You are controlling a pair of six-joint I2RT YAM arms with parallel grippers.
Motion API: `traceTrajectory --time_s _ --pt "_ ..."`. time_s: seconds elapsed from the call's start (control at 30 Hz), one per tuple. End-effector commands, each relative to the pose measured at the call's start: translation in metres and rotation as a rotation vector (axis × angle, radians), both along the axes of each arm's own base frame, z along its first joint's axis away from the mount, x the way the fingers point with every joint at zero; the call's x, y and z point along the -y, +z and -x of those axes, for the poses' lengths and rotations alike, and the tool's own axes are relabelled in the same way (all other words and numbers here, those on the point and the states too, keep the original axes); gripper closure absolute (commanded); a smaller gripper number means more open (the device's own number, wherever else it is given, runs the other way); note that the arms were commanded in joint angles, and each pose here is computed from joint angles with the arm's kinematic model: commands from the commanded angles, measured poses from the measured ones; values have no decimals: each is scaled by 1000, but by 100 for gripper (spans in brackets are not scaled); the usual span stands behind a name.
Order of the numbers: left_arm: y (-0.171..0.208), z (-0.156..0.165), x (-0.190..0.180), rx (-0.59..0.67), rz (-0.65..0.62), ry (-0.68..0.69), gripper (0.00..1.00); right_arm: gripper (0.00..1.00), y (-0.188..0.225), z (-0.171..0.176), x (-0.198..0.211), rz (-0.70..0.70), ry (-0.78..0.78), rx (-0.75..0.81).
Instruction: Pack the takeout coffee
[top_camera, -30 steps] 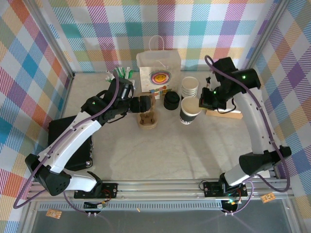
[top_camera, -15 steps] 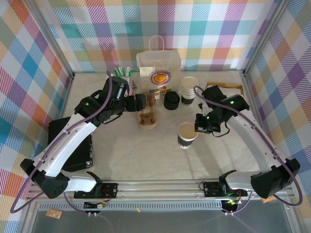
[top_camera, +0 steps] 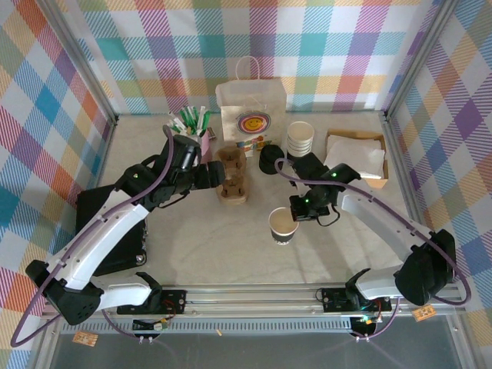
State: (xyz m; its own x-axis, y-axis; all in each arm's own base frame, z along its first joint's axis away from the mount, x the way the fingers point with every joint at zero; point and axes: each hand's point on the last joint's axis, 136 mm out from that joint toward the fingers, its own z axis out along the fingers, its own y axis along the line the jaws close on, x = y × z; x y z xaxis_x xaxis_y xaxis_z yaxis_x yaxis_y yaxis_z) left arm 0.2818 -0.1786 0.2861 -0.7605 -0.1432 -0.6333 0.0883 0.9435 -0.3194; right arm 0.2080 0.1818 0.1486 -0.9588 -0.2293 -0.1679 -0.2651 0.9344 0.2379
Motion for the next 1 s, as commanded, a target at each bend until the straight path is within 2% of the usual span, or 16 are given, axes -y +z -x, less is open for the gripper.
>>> traceTrajectory --time_s 0.0,0.13,0.5,0.77,0.87,0.97 --pt "-4 6 -5 -19 5 27 19 100 -10 -2 -10 -12 61 10" --pt "-4 5 -3 -23 5 23 19 100 -18 -3 -11 7 73 -7" --pt "-8 -3 7 -30 20 16 19 100 -31 -11 -25 -56 80 16" --pt "-11 -6 12 -41 26 4 19 100 -38 -10 -21 -34 85 13" --pt "-13 -6 12 -43 24 4 19 90 -39 -7 -19 -24 98 4" --pt "-12 -7 13 -40 28 3 19 77 -36 -5 -17 -14 104 -2"
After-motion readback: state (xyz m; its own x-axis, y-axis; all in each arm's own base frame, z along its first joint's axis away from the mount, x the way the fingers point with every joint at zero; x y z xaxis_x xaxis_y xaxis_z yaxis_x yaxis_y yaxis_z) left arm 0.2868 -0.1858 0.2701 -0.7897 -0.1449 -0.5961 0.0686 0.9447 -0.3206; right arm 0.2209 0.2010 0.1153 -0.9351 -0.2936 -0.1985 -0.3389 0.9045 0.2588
